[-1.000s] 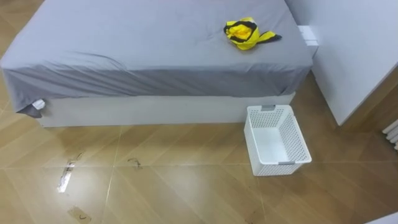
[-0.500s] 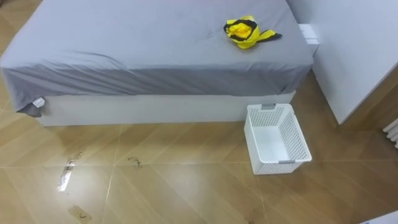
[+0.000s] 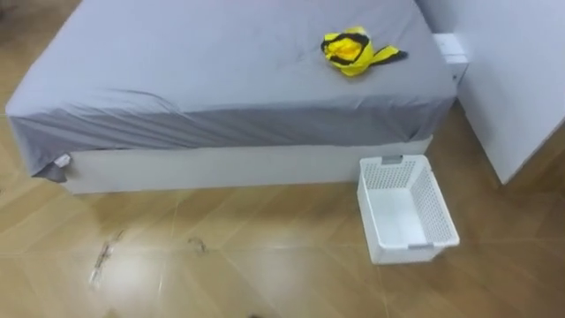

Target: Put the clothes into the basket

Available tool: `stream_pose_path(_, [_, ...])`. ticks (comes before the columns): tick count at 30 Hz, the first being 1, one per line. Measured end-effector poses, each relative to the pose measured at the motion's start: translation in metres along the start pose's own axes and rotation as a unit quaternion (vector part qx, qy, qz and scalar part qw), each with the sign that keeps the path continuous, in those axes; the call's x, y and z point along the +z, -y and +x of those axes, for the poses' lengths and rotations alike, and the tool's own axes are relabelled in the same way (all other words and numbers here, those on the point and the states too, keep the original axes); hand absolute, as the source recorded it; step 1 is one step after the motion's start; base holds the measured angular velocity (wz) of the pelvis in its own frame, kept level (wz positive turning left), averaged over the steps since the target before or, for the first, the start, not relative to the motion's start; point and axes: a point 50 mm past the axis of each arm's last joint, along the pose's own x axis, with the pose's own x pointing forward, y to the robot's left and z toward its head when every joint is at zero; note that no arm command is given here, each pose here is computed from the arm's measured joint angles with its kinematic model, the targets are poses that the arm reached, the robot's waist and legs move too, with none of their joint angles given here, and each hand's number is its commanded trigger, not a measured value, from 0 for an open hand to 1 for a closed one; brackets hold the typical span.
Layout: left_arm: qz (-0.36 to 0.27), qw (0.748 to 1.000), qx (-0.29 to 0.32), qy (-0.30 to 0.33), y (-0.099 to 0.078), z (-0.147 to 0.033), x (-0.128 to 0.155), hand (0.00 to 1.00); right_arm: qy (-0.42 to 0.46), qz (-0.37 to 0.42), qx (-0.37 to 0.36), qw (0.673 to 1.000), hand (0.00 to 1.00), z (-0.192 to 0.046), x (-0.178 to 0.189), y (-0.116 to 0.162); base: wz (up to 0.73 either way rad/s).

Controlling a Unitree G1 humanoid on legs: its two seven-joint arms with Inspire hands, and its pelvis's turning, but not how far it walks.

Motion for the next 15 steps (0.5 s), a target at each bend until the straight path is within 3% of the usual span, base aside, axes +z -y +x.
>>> stream_pose_path(4, [-0.006, 0.999, -0.018, 0.038, 0.007, 0.002, 0.019, 0.0, 0.022, 0.003, -0.007, 1.0, 0.0, 0.001, 0.011, 0.001, -0.05])
stream_pose_path(9, [-0.012, 0.997, -0.009, 0.072, 0.0, 0.004, 0.036, 0.0, 0.045, -0.006, -0.017, 0.999, 0.0, 0.0, 0.018, 0.0, -0.11])
stream_pose_path(15, [-0.004, 0.993, -0.008, 0.116, 0.008, 0.006, 0.07, 0.0, 0.165, -0.026, 0.013, 0.986, 0.0, -0.003, 0.084, -0.025, -0.03])
